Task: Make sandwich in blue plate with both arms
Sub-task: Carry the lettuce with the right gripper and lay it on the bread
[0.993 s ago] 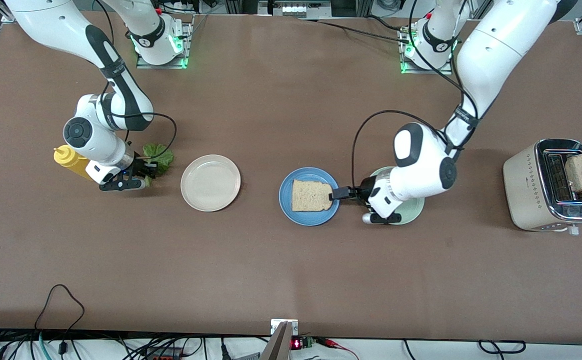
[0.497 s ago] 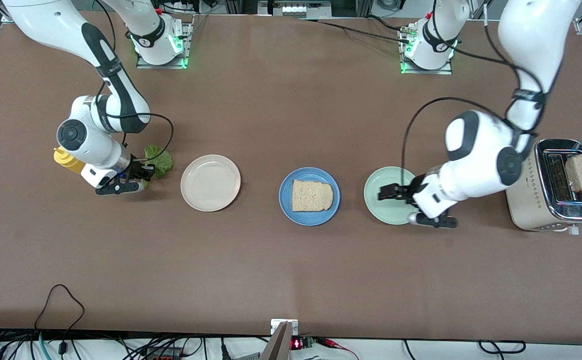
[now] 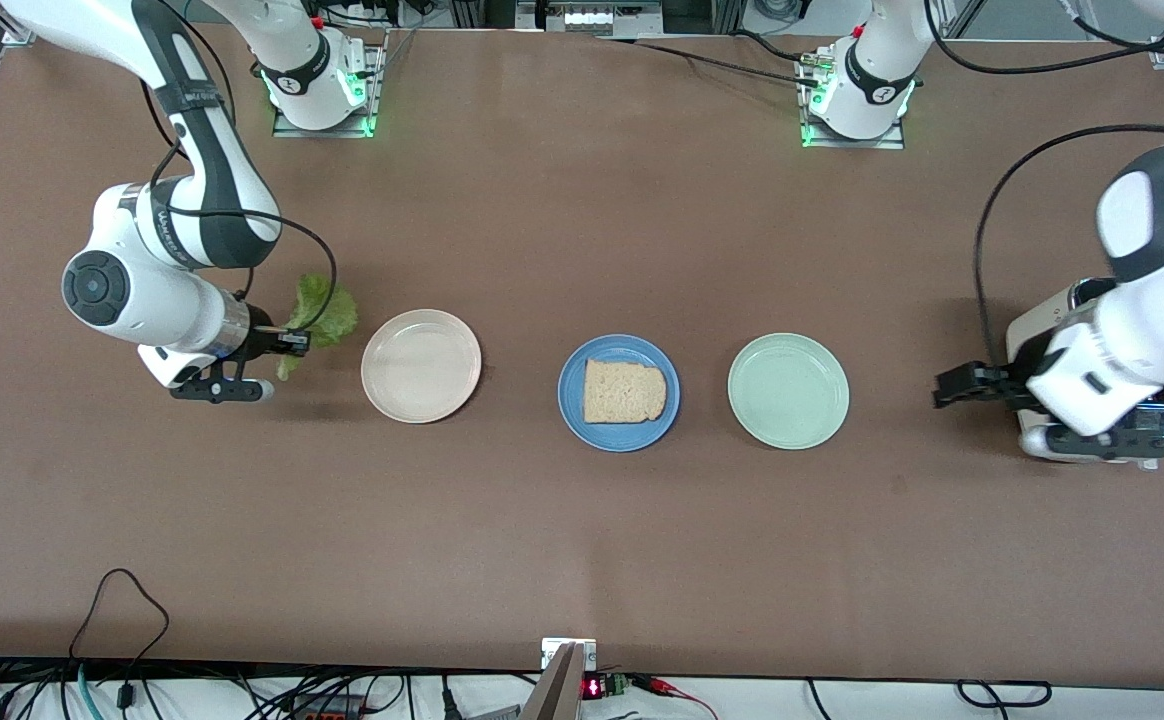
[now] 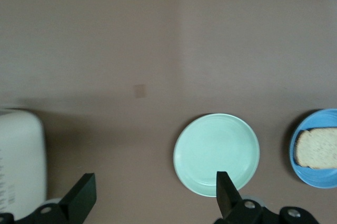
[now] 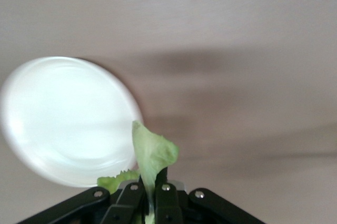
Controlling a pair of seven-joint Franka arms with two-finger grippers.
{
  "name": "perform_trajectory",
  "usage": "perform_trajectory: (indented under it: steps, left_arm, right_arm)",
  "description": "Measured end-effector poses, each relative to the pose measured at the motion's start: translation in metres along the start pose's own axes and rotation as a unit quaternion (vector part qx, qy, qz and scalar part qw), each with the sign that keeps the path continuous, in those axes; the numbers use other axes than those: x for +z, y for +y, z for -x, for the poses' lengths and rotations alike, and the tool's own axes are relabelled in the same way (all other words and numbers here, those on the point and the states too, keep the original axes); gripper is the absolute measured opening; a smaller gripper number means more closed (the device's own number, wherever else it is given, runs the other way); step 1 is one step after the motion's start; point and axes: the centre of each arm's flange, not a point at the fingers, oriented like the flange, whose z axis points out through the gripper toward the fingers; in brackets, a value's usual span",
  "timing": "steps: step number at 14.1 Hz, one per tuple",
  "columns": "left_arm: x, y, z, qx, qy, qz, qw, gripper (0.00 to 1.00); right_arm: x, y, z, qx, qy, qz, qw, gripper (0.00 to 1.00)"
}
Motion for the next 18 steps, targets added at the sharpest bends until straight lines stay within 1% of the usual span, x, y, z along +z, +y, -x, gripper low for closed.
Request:
perform_trajectory:
  steps: [2,3,5,6,9,10,12,14,16,18]
  left_arm:
    - [-0.025,-0.016,0.009,-0.015,0.003,-0.022,1.000,1.00]
    - [-0.037,-0.020,0.014,-0.017,0.006,-0.028,0.999,1.00]
    - [-0.057,-0.024,0.027,-0.019,0.000,-0.031,0.999,1.00]
    - [-0.066,-0.025,0.033,-0.020,-0.003,-0.032,0.999,1.00]
    - [-0.081,-0.023,0.046,-0.019,-0.004,-0.032,0.999,1.00]
    - [-0.081,-0.022,0.051,-0.019,-0.006,-0.033,0.999,1.00]
    - [-0.077,-0.022,0.061,-0.018,-0.015,-0.033,0.999,1.00]
    - [-0.074,-0.022,0.070,-0.019,-0.022,-0.034,0.999,1.00]
    - [-0.074,-0.022,0.079,-0.019,-0.023,-0.034,0.999,1.00]
    - [-0.077,-0.022,0.085,-0.019,-0.022,-0.034,0.999,1.00]
  right_arm:
    - [-0.007,-0.047,0.010,0.049,0.001,-0.007,0.999,0.05]
    - [-0.007,-0.071,0.017,0.076,0.003,-0.007,0.997,0.05]
    - [-0.004,-0.120,0.031,0.136,0.004,-0.010,0.991,0.05]
    - [-0.001,-0.147,0.036,0.170,0.001,-0.018,0.985,0.05]
    - [0.019,-0.220,0.047,0.265,-0.030,-0.052,0.962,0.05]
    - [0.028,-0.240,0.047,0.293,-0.034,-0.061,0.953,0.05]
    - [0.045,-0.270,0.043,0.342,-0.025,-0.082,0.936,0.05]
    - [0.063,-0.291,0.040,0.373,-0.009,-0.105,0.922,0.05]
    - [0.081,-0.306,0.037,0.392,0.011,-0.133,0.910,0.05]
    - [0.092,-0.317,0.036,0.405,0.019,-0.151,0.901,0.05]
